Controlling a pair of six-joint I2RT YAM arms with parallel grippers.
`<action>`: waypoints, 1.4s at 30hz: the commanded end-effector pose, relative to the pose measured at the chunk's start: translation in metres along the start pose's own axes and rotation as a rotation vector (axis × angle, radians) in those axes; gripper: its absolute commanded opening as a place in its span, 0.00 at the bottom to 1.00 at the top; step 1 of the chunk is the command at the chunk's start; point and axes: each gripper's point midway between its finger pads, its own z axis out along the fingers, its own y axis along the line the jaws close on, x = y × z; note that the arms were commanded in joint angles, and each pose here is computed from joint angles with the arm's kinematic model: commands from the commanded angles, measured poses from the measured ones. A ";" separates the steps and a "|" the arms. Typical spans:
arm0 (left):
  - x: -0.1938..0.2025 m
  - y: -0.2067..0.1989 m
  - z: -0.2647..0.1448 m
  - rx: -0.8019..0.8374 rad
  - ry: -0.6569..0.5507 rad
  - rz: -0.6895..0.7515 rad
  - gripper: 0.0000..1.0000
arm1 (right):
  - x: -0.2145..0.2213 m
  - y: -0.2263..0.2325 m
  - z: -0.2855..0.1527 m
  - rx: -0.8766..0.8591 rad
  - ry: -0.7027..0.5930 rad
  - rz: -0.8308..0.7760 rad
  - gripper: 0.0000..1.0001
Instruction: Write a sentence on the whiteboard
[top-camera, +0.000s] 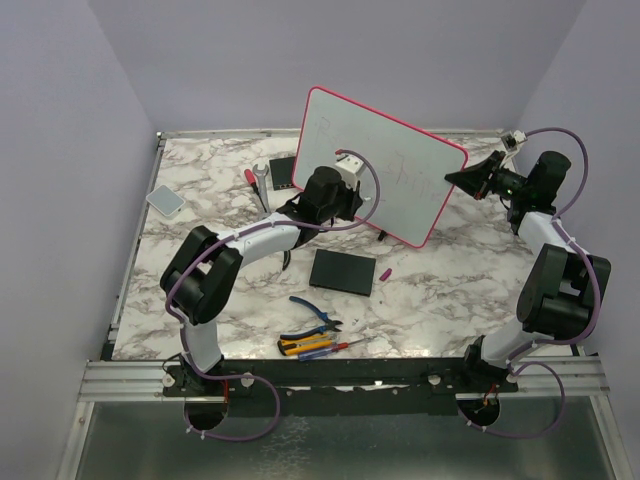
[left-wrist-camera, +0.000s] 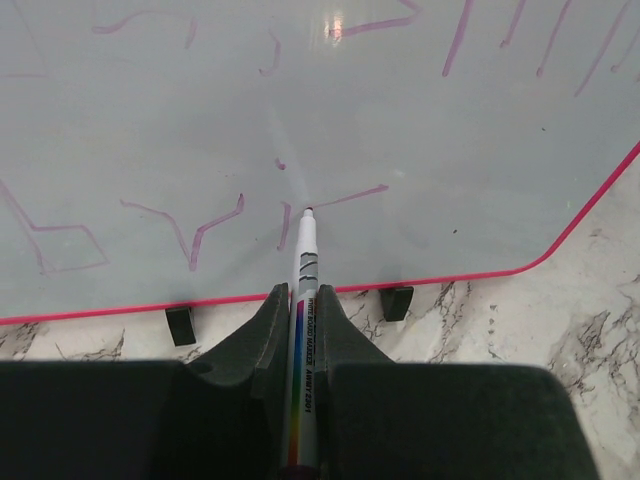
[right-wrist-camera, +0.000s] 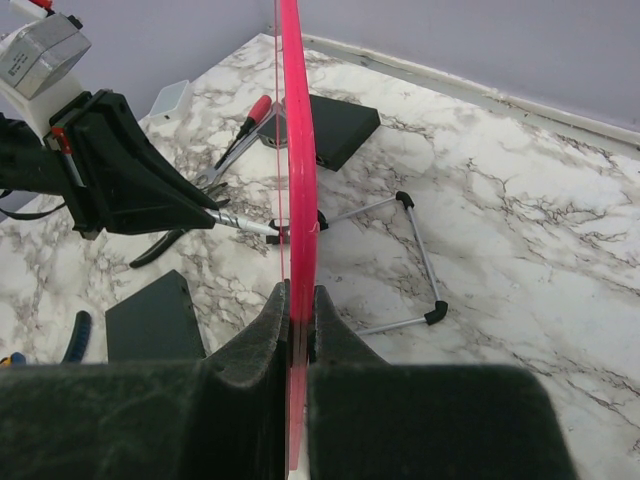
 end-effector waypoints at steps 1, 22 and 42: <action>-0.014 -0.007 -0.004 0.029 -0.040 -0.001 0.00 | 0.022 0.000 0.007 -0.012 0.040 0.037 0.01; 0.002 -0.021 -0.001 0.068 -0.002 -0.010 0.00 | 0.023 0.000 0.008 -0.011 0.041 0.037 0.00; 0.009 -0.031 -0.002 0.086 0.014 -0.022 0.00 | 0.022 0.000 0.008 -0.009 0.040 0.033 0.01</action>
